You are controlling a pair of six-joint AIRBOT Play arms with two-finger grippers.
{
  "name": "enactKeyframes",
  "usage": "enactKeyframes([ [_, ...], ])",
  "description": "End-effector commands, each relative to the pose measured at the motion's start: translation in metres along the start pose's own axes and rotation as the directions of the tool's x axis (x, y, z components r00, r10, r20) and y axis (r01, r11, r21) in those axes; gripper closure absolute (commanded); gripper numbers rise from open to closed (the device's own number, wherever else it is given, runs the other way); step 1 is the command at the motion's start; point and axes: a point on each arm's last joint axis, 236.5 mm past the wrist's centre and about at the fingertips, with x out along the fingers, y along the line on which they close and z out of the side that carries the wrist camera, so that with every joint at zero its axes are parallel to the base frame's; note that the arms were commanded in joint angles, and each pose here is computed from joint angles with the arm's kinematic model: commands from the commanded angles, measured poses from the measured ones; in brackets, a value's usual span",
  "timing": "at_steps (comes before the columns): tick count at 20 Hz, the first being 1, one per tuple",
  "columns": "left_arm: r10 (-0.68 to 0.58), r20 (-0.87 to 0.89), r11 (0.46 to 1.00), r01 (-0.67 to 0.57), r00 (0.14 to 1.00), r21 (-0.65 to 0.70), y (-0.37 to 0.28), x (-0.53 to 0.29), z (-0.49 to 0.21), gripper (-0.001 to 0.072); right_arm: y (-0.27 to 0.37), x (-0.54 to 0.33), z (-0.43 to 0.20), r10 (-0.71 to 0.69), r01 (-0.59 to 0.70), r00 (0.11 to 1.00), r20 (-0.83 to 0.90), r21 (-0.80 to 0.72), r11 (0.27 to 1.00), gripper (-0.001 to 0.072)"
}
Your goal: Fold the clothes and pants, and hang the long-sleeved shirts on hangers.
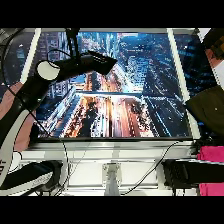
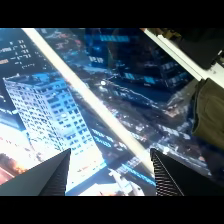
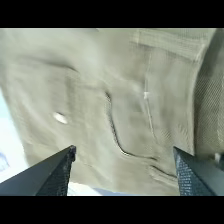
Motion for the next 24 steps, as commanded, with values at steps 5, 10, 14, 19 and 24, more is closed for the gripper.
enactKeyframes([
  [5,0.031,0.044,1.000,-0.031,0.999,0.002,0.007,-0.002,0.012,0.0664,0.193,-0.071,-0.008,0.573,-0.538,0.818,0.045,-0.291,0.791,0.0687],
  [10,0.097,0.187,0.994,-0.105,0.978,0.036,0.018,-0.049,0.063,0.0699,0.373,-0.136,-0.146,0.830,-0.862,0.432,-0.352,-0.433,0.264,0.0690],
  [14,0.174,0.323,0.972,-0.216,0.930,0.097,0.009,-0.132,0.114,0.0699,0.452,-0.178,-0.281,0.724,-0.894,0.306,-0.618,-0.448,-0.005,0.0690],
  [19,0.216,0.387,0.960,-0.267,0.897,0.083,-0.020,-0.224,0.133,0.0699,0.490,-0.239,-0.390,0.603,-0.860,0.203,-0.771,-0.435,-0.267,0.0689],
  [24,0.197,0.394,0.962,-0.255,0.898,0.100,-0.051,-0.263,0.127,0.0696,0.494,-0.246,-0.428,0.547,-0.843,0.205,-0.811,-0.431,-0.323,0.0687],
])
